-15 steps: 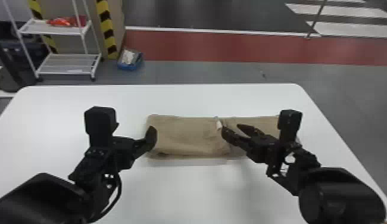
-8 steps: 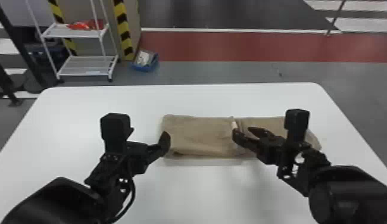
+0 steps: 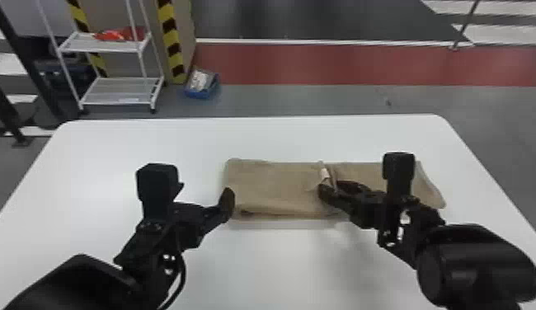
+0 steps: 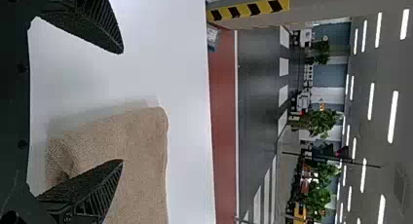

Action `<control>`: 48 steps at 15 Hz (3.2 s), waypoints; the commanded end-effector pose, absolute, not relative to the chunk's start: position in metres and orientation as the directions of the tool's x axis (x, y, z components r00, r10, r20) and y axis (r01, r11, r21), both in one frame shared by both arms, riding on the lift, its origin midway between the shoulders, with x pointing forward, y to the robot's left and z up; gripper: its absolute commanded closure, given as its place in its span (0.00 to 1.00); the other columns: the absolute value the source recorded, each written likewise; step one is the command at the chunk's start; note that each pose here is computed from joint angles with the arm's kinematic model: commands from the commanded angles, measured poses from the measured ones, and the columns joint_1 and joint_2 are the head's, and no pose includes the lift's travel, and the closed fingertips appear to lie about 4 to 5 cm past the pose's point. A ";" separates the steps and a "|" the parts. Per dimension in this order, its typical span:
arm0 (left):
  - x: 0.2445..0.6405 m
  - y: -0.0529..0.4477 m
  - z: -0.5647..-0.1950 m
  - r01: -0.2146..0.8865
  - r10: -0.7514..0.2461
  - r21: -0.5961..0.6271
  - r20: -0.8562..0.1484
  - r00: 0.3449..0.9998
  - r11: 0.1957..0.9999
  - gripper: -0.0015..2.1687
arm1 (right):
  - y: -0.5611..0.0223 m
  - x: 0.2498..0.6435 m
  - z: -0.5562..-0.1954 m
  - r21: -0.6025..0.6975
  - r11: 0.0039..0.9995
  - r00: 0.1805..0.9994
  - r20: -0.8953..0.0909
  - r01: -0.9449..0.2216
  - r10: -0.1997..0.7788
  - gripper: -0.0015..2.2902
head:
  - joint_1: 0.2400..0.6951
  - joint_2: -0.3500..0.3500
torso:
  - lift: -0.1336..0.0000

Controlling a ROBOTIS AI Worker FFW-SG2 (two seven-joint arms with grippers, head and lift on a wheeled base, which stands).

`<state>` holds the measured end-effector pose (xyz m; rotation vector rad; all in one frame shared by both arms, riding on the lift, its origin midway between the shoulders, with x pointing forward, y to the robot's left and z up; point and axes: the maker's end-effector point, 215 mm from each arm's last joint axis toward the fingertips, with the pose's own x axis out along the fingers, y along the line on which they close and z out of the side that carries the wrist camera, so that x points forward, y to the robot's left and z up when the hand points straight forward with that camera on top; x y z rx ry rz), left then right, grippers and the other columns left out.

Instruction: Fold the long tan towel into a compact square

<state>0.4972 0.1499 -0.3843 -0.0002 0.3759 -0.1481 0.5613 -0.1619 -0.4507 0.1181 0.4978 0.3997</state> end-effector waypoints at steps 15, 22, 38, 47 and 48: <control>0.495 0.161 -0.386 0.120 -0.121 -0.024 -0.371 0.921 0.992 0.04 | -0.139 0.557 -0.396 0.241 0.882 0.819 -0.334 -0.405 0.467 0.60 | 1.00 0.52 | 0.07; 0.491 0.171 -0.385 0.102 -0.103 -0.022 -0.371 0.923 0.995 0.04 | -0.261 0.563 -0.348 0.214 0.932 0.874 -0.335 -0.292 0.351 0.60 | 1.00 0.46 | 0.07; 0.497 0.162 -0.387 0.105 -0.105 -0.021 -0.379 0.919 0.994 0.04 | -0.345 0.548 -0.405 0.231 0.951 0.880 -0.383 -0.205 0.282 0.60 | 1.00 0.22 | 0.07; 0.497 0.165 -0.392 0.102 -0.099 -0.014 -0.386 0.917 0.995 0.04 | -0.417 0.547 -0.332 0.233 0.962 0.937 -0.282 -0.141 0.206 0.60 | 1.00 0.17 | 0.07; 0.496 0.165 -0.393 0.101 -0.098 -0.014 -0.389 0.916 0.995 0.04 | -0.423 0.547 -0.345 0.228 0.965 0.933 -0.301 -0.132 0.198 0.60 | 1.00 0.17 | 0.07</control>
